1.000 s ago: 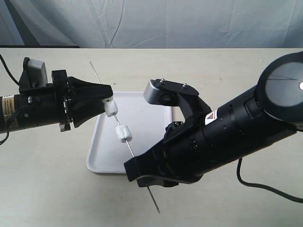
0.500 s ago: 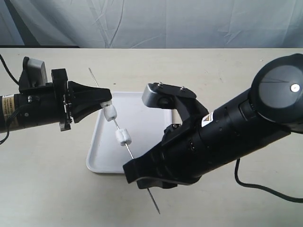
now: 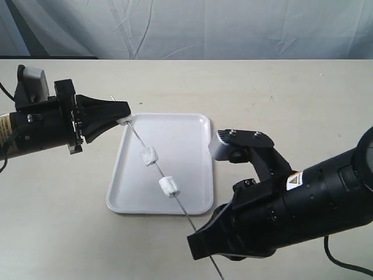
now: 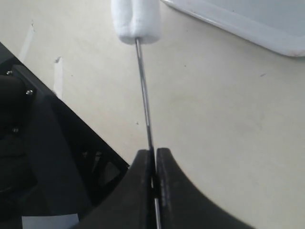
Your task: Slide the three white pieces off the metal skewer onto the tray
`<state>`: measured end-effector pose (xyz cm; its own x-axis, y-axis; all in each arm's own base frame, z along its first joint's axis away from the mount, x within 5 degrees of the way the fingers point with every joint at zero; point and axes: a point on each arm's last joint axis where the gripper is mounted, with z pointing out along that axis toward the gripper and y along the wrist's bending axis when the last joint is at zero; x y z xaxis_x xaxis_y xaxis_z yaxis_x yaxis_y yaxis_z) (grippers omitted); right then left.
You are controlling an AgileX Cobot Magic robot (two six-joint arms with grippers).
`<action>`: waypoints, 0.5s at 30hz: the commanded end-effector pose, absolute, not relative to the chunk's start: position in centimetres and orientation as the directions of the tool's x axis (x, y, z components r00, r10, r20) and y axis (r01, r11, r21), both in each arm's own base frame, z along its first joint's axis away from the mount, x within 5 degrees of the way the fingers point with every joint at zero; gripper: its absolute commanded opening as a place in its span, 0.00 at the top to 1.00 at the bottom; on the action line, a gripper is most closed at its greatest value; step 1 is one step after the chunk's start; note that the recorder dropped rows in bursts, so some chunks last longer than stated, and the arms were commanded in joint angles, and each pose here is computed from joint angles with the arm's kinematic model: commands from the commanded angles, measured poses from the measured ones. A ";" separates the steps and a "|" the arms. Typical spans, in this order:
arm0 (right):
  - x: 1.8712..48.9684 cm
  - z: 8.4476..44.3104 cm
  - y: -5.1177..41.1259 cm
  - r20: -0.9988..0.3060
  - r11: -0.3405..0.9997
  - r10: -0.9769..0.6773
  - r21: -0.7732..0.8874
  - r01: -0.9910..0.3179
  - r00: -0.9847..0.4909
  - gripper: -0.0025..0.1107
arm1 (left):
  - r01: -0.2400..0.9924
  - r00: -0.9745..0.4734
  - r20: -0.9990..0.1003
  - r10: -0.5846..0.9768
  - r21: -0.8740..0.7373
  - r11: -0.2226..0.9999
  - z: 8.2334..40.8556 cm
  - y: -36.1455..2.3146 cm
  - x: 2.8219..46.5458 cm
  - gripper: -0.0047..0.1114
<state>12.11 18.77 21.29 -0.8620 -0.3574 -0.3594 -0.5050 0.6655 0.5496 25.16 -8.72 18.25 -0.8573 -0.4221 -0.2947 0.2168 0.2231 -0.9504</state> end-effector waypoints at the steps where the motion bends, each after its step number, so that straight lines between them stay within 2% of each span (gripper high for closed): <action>1: 11.0 20.6 18.1 -0.279 0.662 -0.417 0.558 -0.500 -0.865 0.98 | 0.192 -0.788 -0.277 -0.550 -0.959 0.208 18.7 -7.6 26.3 0.96; 7: 10.6 20.5 18.0 -0.247 0.653 -0.451 0.564 -0.506 -0.858 0.98 | 0.178 -0.723 -0.256 -0.641 -0.966 0.186 19.1 -6.6 27.1 0.96; 15: 10.5 20.4 17.9 -0.243 0.652 -0.467 0.555 -0.517 -0.850 0.98 | 0.203 -0.689 -0.286 -0.666 -0.958 0.202 19.2 -6.3 27.3 0.96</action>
<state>11.82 18.59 21.12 -0.8563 -0.3830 -0.3465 -0.5161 0.6611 0.5446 25.95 -7.78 18.57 -0.7999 -0.5164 -0.3058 0.2214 0.2197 -0.9501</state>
